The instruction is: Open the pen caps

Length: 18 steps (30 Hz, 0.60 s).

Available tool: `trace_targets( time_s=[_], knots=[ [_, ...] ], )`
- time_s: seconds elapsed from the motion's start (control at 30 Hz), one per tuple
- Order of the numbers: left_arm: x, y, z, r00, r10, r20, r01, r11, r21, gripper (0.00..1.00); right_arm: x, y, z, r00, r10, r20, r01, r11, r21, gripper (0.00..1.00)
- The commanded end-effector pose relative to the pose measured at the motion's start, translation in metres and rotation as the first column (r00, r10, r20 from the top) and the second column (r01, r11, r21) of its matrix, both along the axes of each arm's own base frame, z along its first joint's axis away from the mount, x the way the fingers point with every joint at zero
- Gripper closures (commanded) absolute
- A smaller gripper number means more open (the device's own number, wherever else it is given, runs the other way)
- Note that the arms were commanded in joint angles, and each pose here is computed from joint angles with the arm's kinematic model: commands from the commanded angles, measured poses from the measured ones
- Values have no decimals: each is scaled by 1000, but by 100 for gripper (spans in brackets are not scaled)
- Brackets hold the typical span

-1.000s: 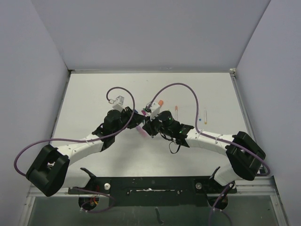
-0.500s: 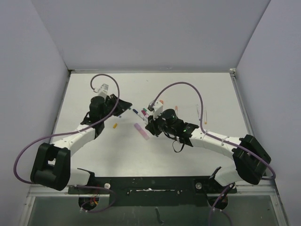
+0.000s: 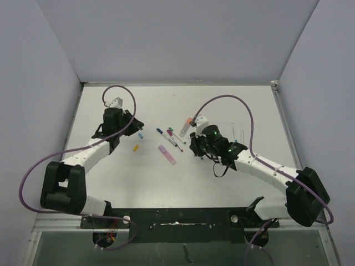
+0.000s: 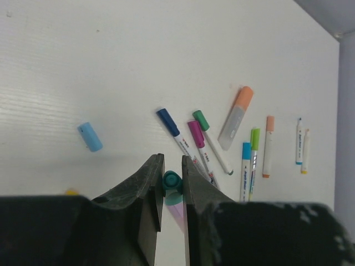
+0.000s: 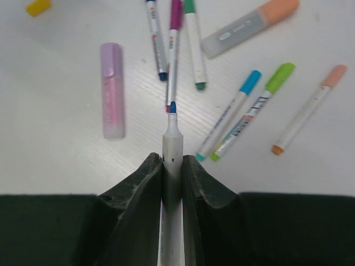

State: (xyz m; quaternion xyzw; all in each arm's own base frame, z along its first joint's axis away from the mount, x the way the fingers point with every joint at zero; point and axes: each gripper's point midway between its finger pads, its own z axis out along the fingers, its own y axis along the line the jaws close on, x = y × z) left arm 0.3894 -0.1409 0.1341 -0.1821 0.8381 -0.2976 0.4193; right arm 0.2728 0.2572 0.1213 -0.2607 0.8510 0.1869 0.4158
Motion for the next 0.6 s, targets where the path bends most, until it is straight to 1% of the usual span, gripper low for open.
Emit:
trace_targets(
  time_s=[0.0,0.13,0.23,0.43,0.57],
  knots=[
    [-3,12,-24,994,-49,-102,64,985,158,100,32,-39,36,982,-176,69,176,984,1,100],
    [-11,12,-49,976,-88,-201,133,967,219,97,50,-72,48,956,-279,88,284,957,-50,100],
    [-15,11,-65,963,-103,-248,166,954,248,95,62,-95,59,933,-344,108,352,934,-68,100],
    [-19,6,-83,946,-138,-294,220,939,264,92,82,-142,72,881,-458,118,466,883,-52,100],
    [-21,7,-93,936,-145,-321,238,931,275,88,93,-166,67,853,-511,109,519,852,-64,100]
  ],
)
